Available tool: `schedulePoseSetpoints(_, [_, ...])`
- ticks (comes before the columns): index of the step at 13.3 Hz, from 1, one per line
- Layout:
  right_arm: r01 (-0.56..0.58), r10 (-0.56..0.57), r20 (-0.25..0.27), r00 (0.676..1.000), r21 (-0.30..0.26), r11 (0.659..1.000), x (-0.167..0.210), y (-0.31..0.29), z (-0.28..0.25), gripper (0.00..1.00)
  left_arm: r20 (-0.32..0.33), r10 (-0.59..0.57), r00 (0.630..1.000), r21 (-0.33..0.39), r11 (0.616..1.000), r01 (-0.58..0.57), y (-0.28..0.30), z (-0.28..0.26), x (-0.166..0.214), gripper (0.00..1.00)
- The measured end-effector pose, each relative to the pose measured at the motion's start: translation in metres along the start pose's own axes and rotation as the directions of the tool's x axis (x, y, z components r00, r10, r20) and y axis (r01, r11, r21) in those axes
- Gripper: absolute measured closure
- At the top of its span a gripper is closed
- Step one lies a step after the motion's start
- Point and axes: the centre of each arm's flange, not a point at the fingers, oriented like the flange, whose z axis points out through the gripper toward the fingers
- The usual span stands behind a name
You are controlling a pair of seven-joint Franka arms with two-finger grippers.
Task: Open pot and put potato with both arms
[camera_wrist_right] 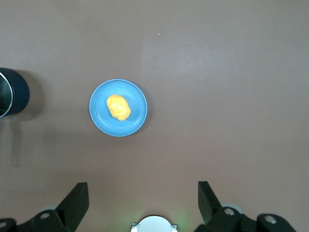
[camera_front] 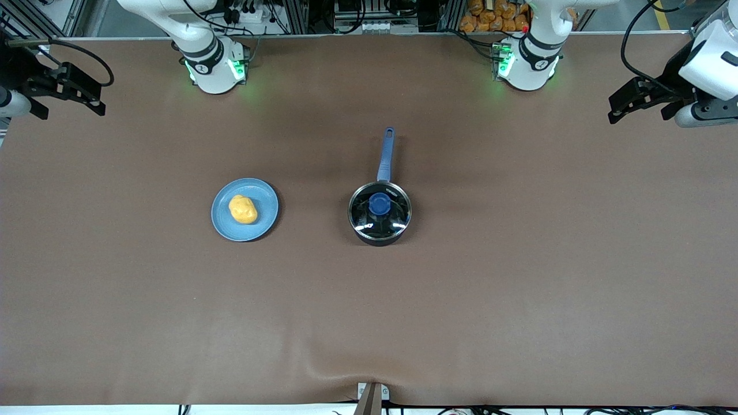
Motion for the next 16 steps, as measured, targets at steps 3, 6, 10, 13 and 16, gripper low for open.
schedulePoseSetpoints(3, [0.000, 0.000, 0.002, 1.000, 0.000, 1.000, -0.0003, 0.0000, 0.0002, 0.00, -0.003, -0.005, 1.000, -0.001, 1.000, 0.005, -0.0026, -0.0014, 0.0004, 0.00])
schedulePoseSetpoints(6, [0.000, 0.000, 0.005, 1.000, 0.000, 1.000, -0.0006, 0.0000, 0.0005, 0.00, -0.008, -0.009, 1.000, -0.003, 1.000, 0.009, -0.0048, -0.0040, 0.0008, 0.00])
schedulePoseSetpoints(10, [0.000, 0.000, 0.006, 1.000, 0.000, 1.000, -0.0006, 0.0000, 0.0005, 0.00, -0.002, -0.010, 1.000, -0.003, 1.000, 0.010, -0.0051, -0.0009, 0.0041, 0.00])
schedulePoseSetpoints(13, [0.000, 0.000, 0.004, 1.000, 0.000, 1.000, -0.0004, 0.0000, 0.0004, 0.00, 0.002, -0.010, 1.000, -0.002, 1.000, 0.010, -0.0049, 0.0010, 0.0055, 0.00])
schedulePoseSetpoints(16, [0.001, -0.001, 0.002, 1.000, 0.000, 1.000, -0.0003, -0.0007, 0.0002, 0.00, 0.003, -0.012, 1.000, -0.002, 1.000, 0.012, -0.0067, -0.0023, 0.0045, 0.00])
